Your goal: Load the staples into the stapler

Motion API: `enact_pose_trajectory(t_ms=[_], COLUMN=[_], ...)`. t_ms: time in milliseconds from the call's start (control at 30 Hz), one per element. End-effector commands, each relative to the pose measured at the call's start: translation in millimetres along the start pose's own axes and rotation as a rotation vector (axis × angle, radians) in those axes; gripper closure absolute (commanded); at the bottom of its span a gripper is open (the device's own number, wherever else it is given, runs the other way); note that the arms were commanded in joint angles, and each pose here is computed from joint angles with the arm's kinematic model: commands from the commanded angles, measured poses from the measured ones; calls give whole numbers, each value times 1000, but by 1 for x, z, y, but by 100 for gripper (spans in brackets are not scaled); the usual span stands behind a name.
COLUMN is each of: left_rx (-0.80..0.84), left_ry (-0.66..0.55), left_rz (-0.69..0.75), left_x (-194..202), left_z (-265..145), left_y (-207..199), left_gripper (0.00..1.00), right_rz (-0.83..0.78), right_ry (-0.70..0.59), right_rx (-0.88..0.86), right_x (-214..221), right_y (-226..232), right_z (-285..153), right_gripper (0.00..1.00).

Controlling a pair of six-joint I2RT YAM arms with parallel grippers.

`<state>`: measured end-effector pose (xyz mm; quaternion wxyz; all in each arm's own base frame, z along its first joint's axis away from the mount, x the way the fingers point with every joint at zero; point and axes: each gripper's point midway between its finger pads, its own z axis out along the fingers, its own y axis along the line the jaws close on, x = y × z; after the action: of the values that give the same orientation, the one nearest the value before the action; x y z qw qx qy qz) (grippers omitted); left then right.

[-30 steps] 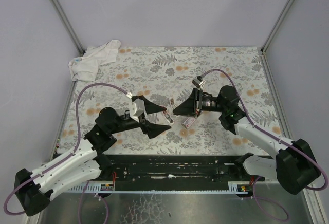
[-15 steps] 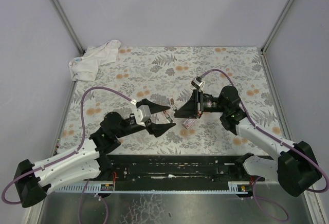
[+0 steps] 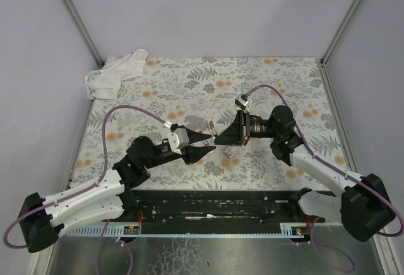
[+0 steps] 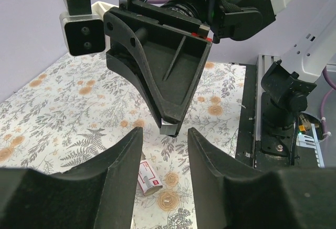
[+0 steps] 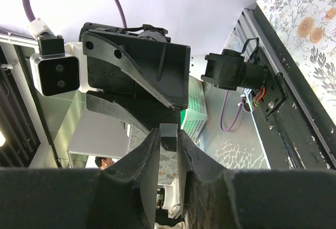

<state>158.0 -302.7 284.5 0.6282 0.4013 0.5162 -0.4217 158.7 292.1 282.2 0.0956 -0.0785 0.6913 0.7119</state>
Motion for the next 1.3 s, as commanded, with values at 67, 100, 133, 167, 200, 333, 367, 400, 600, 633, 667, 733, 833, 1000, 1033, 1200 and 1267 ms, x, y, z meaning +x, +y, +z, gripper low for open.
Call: enact_pose_trajectory(t_ms=[67,100,133,167,200,333,367,400,600,633,667,733,833,1000,1033,1200,1267], left_rx=[-2,-6,-6,-6,-6,3,5,7,12,12,14,17,18,17,18,23,25], left_ry=[-65,-65,-66,-66,-65,-64,-63,-60,-59,-60,-59,-58,-58,-60,-58,-56,-56], left_rz=[34,34,34,33,32,30,27,27,21,20,18,15,13,14,14,7,6], left_x=[-20,-20,-21,-21,-20,-20,-20,-19,-19,-19,-18,-18,-18,-19,-18,-17,-17], left_z=[3,3,3,3,3,4,4,4,5,5,6,6,6,6,6,7,7], left_y=[1,1,1,1,1,0,-1,-1,-2,-2,-2,-3,-3,-2,-2,-3,-4], left_gripper=[64,65,65,66,66,67,67,68,71,71,72,73,74,76,77,80,81], right_rz=[-91,-91,-91,-91,-89,-87,-88,-89,-88,-87,-86,-84,-84,-81,-80,-73,-73], right_ry=[28,30,32,34,36,36,35,35,42,43,43,43,44,46,47,46,46], right_rx=[-58,-59,-59,-59,-59,-58,-59,-59,-59,-59,-58,-56,-57,-55,-53,-49,-47], right_x=[4,5,5,6,6,6,6,6,7,7,7,7,8,8,8,8,8], right_y=[26,26,26,26,25,25,25,25,24,24,23,22,23,21,20,18,17], right_z=[0,0,1,1,2,3,3,3,5,5,5,5,5,6,6,7,7], right_gripper=[75,75,75,75,75,75,75,75,75,75,75,75,75,75,75,75,75])
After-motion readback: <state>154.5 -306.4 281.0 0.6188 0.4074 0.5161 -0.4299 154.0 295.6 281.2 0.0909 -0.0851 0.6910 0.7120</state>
